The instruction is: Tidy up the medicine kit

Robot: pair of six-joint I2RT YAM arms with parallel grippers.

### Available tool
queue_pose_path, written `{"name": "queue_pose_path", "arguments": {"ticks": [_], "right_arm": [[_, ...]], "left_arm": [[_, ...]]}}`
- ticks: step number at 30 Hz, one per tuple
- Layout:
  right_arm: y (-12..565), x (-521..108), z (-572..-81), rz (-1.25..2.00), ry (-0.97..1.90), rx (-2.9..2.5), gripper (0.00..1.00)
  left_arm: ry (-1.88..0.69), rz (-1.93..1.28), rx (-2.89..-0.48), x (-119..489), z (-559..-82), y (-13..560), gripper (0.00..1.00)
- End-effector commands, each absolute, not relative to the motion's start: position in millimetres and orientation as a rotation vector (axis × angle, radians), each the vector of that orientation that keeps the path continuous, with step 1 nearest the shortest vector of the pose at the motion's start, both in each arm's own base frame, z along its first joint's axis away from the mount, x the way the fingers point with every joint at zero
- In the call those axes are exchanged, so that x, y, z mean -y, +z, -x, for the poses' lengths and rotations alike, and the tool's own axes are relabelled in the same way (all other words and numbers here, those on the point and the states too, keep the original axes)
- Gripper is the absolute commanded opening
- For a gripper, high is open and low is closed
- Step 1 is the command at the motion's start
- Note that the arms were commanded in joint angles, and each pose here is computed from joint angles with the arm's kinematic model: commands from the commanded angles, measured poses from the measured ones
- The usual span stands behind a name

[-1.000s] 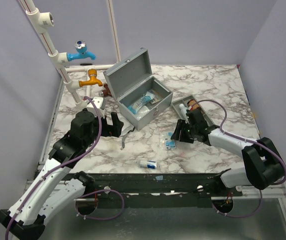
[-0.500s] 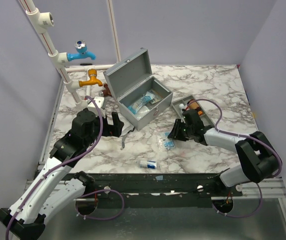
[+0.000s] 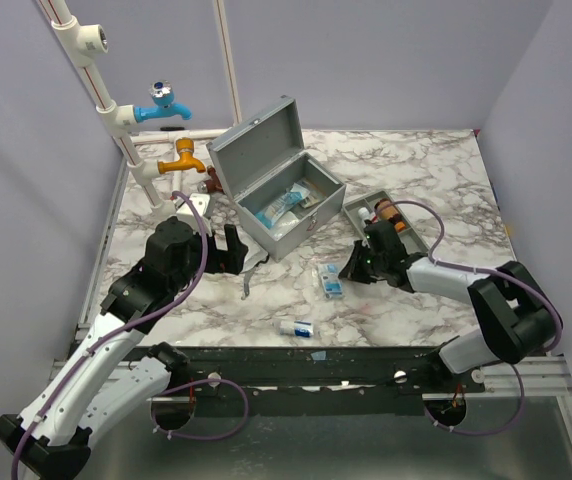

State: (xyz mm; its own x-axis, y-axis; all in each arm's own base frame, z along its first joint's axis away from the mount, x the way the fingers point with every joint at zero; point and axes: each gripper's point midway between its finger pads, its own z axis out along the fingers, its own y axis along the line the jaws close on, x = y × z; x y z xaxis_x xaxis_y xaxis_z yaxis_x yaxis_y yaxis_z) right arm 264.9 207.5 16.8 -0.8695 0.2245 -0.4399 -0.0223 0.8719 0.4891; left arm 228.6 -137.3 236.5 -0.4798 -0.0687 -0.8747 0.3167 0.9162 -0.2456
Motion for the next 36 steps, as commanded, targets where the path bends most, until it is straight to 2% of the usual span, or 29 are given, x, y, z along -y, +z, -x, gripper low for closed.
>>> {"name": "queue_pose_path", "arguments": {"ticks": [1,16,36], "right_arm": [[10,-193,-247,-0.177,0.598,-2.596,0.01],[98,-194,-276,-0.166,0.62,-2.388,0.01],[176,-203,-318,-0.15,0.619,-2.193,0.01]], "left_arm": [[-0.455,-0.181,-2.005,135,-229,242,0.98],[-0.459,-0.176,-1.987,133,-227,246,0.99],[-0.468,-0.172,-1.968,132,-224,251,0.99]]}}
